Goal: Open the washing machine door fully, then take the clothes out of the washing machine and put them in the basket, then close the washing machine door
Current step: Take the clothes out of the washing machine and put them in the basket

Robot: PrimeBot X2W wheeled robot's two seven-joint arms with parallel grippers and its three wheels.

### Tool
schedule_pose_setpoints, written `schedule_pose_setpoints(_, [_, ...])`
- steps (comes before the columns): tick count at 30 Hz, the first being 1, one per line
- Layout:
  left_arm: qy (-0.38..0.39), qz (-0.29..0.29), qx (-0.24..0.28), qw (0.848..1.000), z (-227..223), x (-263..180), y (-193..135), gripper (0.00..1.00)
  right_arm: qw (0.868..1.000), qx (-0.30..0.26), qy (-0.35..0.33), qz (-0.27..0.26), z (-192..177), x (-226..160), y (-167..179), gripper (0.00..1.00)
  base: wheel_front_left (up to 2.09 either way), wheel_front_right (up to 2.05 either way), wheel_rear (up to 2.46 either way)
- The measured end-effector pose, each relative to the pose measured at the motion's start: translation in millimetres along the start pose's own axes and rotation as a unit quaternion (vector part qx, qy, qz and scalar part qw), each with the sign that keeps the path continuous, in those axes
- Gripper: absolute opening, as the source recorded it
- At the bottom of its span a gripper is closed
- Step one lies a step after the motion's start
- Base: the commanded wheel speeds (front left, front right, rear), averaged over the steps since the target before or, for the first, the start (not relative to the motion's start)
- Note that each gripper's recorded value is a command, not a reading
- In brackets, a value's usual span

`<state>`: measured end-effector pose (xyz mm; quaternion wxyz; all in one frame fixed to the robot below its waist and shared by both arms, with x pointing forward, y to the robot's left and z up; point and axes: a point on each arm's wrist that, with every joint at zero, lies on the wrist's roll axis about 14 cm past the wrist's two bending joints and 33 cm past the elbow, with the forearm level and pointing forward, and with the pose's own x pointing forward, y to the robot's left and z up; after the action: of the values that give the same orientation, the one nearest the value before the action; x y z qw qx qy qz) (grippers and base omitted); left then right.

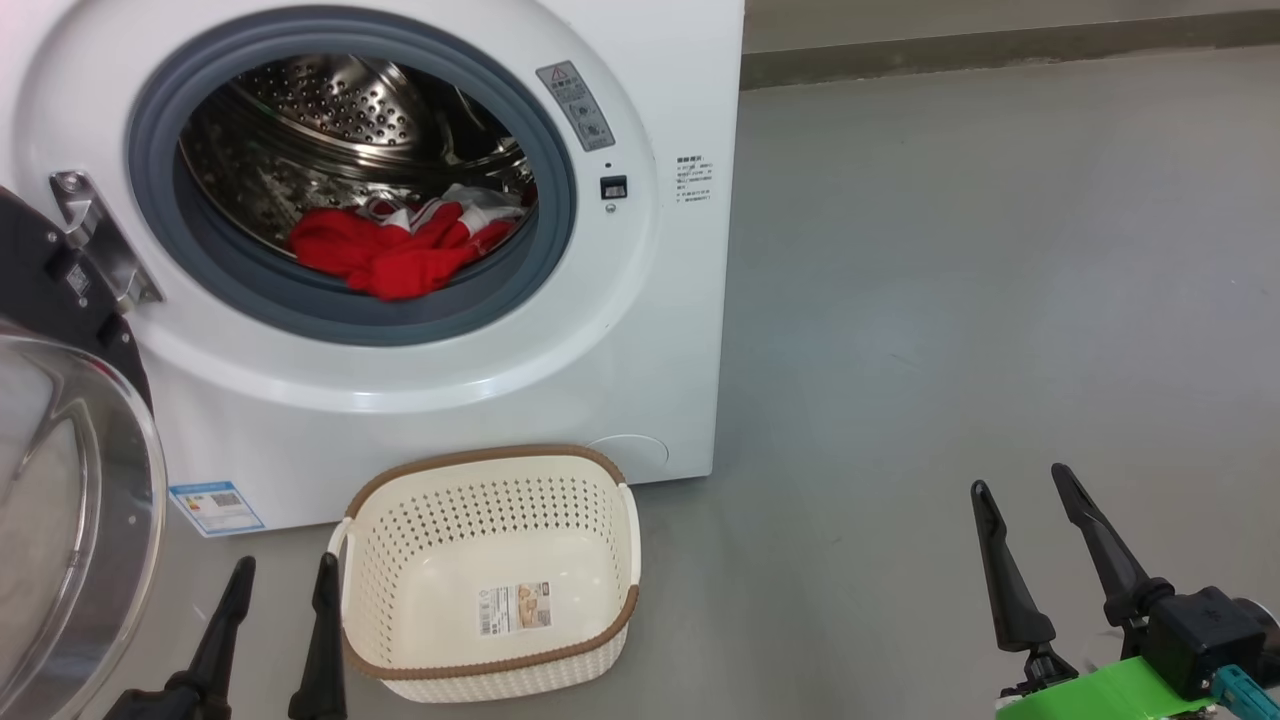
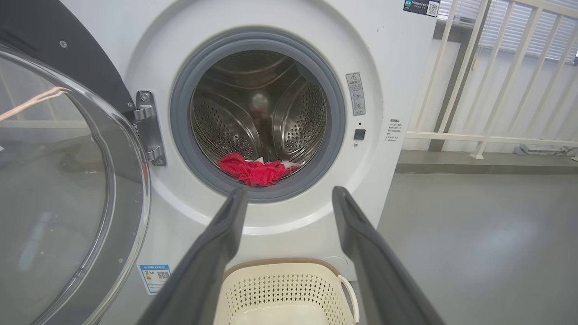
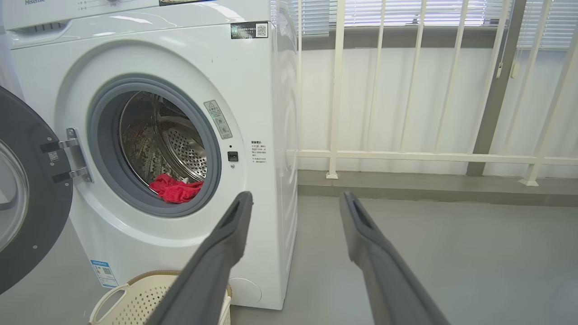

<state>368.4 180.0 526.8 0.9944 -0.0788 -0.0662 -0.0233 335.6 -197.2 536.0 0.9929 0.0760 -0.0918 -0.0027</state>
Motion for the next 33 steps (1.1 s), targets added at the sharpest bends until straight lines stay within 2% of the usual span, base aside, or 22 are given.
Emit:
schedule_pose_setpoints(12, [0.001,0.003,-0.005,1.0,1.2,0.9,-0.2,1.0,1.0,0.001,0.001,0.002,-0.9,0.7,1.5,1.0,1.02,-1.01,-0.01])
schedule_pose_setpoints(33, [-0.011,0.011,-0.003,1.0,8.0,1.8,0.4,1.0,1.0,0.002,0.006,0.006,-4.2,2.1,4.0,1.0,0.04,-0.04,0.0])
